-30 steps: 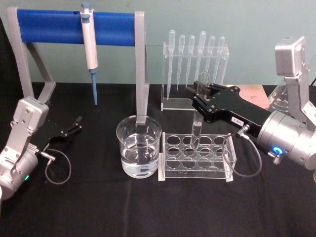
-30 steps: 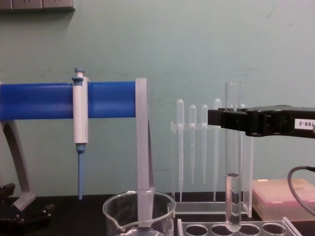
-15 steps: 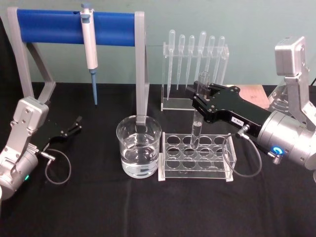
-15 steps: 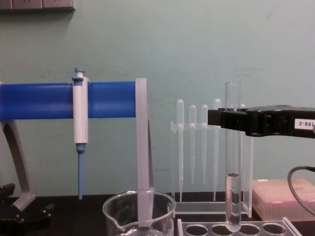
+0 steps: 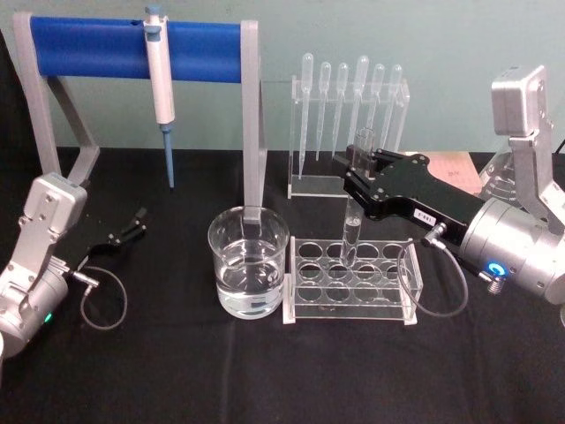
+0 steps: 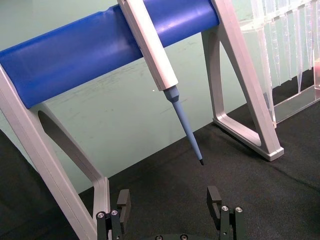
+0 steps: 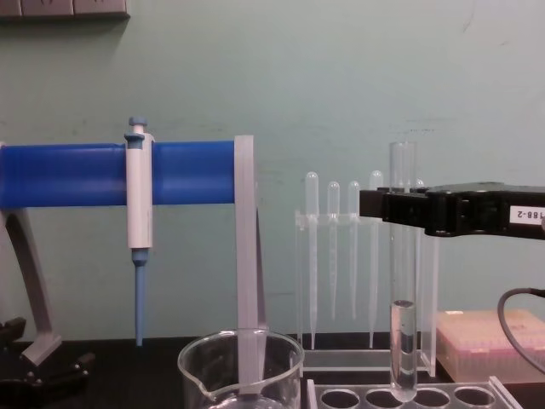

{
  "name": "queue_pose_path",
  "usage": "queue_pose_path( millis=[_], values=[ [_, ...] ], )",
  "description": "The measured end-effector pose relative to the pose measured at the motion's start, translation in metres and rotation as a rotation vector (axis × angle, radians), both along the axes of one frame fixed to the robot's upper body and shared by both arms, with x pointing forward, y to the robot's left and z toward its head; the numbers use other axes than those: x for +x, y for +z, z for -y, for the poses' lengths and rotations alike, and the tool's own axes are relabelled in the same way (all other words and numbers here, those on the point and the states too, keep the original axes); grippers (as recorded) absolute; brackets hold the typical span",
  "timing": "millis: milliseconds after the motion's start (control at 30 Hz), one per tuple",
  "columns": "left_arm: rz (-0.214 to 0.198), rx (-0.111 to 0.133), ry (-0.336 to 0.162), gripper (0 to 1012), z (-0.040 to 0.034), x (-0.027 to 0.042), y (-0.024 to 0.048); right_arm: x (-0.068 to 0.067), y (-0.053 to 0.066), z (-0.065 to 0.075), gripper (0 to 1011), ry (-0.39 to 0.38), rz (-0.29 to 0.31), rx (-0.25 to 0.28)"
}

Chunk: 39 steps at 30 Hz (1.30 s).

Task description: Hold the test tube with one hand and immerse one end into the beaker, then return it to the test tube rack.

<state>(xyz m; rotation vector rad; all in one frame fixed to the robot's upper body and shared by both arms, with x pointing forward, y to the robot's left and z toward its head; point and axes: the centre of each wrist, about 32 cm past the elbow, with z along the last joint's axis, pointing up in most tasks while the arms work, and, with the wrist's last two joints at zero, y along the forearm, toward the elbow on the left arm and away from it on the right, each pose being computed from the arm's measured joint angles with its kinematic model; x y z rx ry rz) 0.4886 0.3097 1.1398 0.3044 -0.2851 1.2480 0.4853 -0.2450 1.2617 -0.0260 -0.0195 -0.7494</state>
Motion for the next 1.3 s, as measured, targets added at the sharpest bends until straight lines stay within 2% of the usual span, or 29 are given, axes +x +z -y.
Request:
queue_pose_path(
  millis=[1300],
  values=[
    [0.0,0.0,0.0,1000,0.0,0.0,0.0,0.0,0.0,0.0,225,0.0,0.0,0.0]
  ],
)
